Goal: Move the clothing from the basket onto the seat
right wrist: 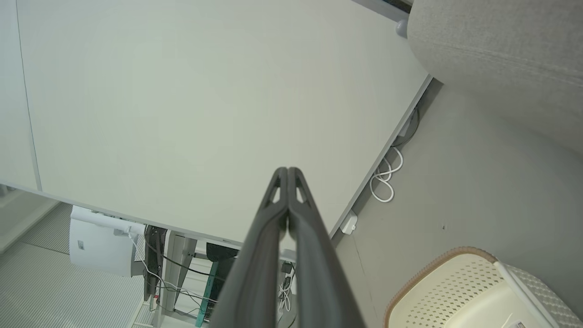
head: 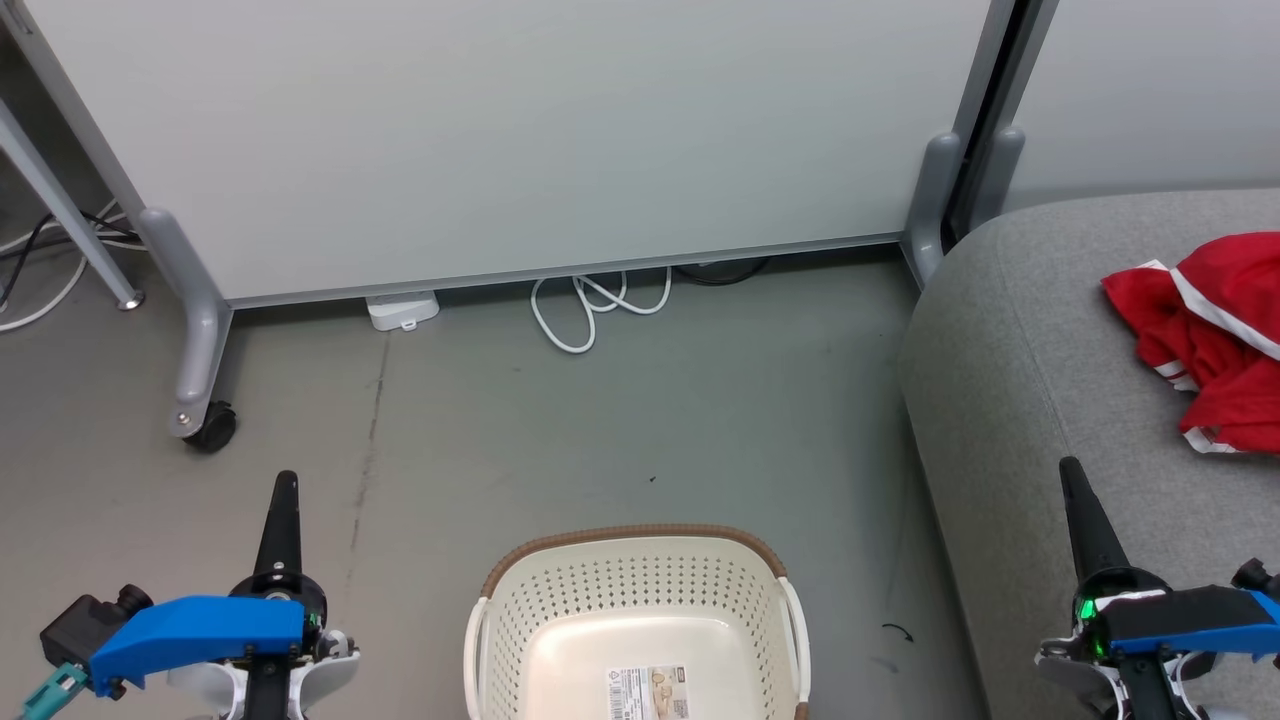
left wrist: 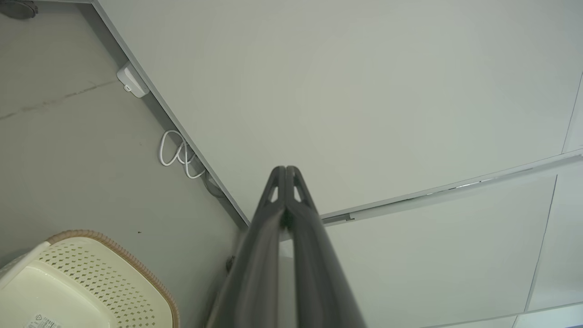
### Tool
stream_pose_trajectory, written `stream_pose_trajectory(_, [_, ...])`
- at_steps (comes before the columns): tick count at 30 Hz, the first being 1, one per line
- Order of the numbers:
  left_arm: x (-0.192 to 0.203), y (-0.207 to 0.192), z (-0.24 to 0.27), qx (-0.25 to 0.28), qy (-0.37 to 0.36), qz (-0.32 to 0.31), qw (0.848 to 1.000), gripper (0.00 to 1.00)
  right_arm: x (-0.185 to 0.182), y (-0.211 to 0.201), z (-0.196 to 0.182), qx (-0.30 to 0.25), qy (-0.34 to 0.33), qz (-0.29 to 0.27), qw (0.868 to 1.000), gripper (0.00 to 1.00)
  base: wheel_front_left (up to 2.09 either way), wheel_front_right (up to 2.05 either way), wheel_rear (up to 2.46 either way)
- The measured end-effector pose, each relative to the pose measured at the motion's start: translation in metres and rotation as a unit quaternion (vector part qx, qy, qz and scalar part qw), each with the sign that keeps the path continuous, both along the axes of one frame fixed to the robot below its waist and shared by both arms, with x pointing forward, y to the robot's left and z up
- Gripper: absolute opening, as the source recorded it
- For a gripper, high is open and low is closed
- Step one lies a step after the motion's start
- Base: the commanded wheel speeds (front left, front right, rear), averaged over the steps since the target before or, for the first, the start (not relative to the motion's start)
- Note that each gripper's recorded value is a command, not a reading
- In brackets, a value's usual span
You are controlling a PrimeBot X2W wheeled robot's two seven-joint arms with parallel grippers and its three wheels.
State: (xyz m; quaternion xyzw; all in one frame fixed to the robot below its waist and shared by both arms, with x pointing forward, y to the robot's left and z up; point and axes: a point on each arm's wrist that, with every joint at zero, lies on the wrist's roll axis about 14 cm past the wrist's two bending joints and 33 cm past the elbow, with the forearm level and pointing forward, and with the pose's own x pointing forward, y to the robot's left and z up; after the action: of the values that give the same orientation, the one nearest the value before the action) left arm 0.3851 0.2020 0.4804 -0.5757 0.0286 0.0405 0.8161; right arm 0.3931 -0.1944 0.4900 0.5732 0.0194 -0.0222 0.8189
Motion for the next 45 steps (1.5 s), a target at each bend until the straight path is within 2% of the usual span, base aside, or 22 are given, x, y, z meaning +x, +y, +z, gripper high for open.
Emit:
stream_pose_trajectory(21, [0.001,-0.001,0.01,-0.086,-0.018,-0.002,0.996,0.0,-0.003,-0.002,0.005,0.087,-0.008,0.0,0.996,0.0,0.0,0.0,0.0])
stream_pose_trajectory(45, [0.002,-0.002,0.023,-0.167,-0.041,-0.008,0.985,0.0,-0.006,-0.004,0.013,0.172,-0.023,0.002,0.985,0.0,0.0,0.0,0.0])
